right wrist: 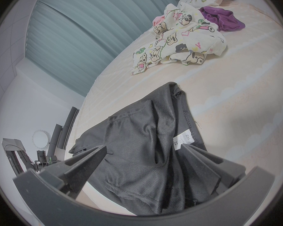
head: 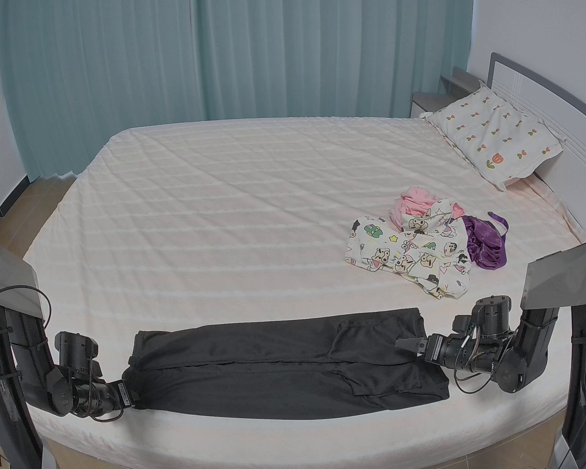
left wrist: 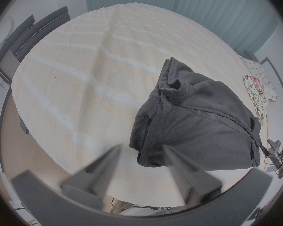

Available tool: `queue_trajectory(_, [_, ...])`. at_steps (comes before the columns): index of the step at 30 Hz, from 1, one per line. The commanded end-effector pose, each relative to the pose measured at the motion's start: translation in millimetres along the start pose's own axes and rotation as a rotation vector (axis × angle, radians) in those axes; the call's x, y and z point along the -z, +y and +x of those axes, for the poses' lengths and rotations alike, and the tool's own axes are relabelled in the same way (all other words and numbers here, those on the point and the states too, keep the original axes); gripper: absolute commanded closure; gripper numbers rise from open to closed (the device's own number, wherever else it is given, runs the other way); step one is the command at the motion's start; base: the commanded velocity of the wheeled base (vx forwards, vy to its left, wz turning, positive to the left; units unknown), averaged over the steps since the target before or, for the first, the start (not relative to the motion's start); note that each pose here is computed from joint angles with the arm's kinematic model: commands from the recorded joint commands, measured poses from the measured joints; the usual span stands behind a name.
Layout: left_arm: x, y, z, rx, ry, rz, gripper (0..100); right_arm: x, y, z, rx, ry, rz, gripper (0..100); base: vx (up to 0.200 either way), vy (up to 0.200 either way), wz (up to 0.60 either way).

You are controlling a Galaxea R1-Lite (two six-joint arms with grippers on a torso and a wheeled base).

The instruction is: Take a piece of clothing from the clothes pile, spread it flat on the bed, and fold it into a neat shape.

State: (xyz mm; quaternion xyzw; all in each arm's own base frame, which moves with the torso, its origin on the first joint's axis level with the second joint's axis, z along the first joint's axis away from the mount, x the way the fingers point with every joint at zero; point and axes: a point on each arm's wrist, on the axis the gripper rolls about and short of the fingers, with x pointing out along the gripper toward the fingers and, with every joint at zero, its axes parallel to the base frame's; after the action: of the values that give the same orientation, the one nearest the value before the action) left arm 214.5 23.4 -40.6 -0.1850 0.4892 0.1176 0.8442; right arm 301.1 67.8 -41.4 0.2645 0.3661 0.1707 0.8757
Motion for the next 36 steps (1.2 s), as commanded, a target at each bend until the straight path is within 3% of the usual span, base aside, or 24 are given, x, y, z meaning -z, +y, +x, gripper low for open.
queue_trajectory(1, [-5.1,-0.9,-7.8,0.014,-0.037,-0.005,0,0.7,-0.3,0.4,0.0,0.003,0.0,0,0.0,0.0,0.0])
queue_trajectory(7, [-31.2,-8.0,-21.6,0.087,-0.129,-0.038,0,0.6,-0.1,-0.1,0.0,0.001,0.0,0,0.0,0.0,0.0])
queue_trajectory(11, [-58.1,-17.8,-21.1,0.14,-0.157,-0.148,0,0.9,-0.3,0.1,0.0,0.003,0.0,0,0.0,0.0,0.0])
queue_trajectory(16, [-94.7,-32.4,-15.5,0.239,-0.124,-0.265,0,1.7,-1.5,1.6,0.002,0.005,0.0,0,0.0,0.0,0.0])
queue_trajectory(23, [-112.3,-38.3,21.8,0.224,-0.116,-0.255,0,4.0,-1.9,3.3,-0.004,-0.004,-0.007,0,0.0,0.0,0.0])
queue_trajectory(29, [-110.0,-37.4,35.1,0.208,-0.101,-0.183,0,4.0,-1.9,3.3,-0.003,-0.004,-0.007,0,0.0,0.0,0.0])
queue_trajectory(36, [-118.3,-45.0,40.7,0.223,-0.117,-0.169,0,4.0,-2.1,3.7,-0.003,-0.004,-0.007,0,0.0,0.0,0.0])
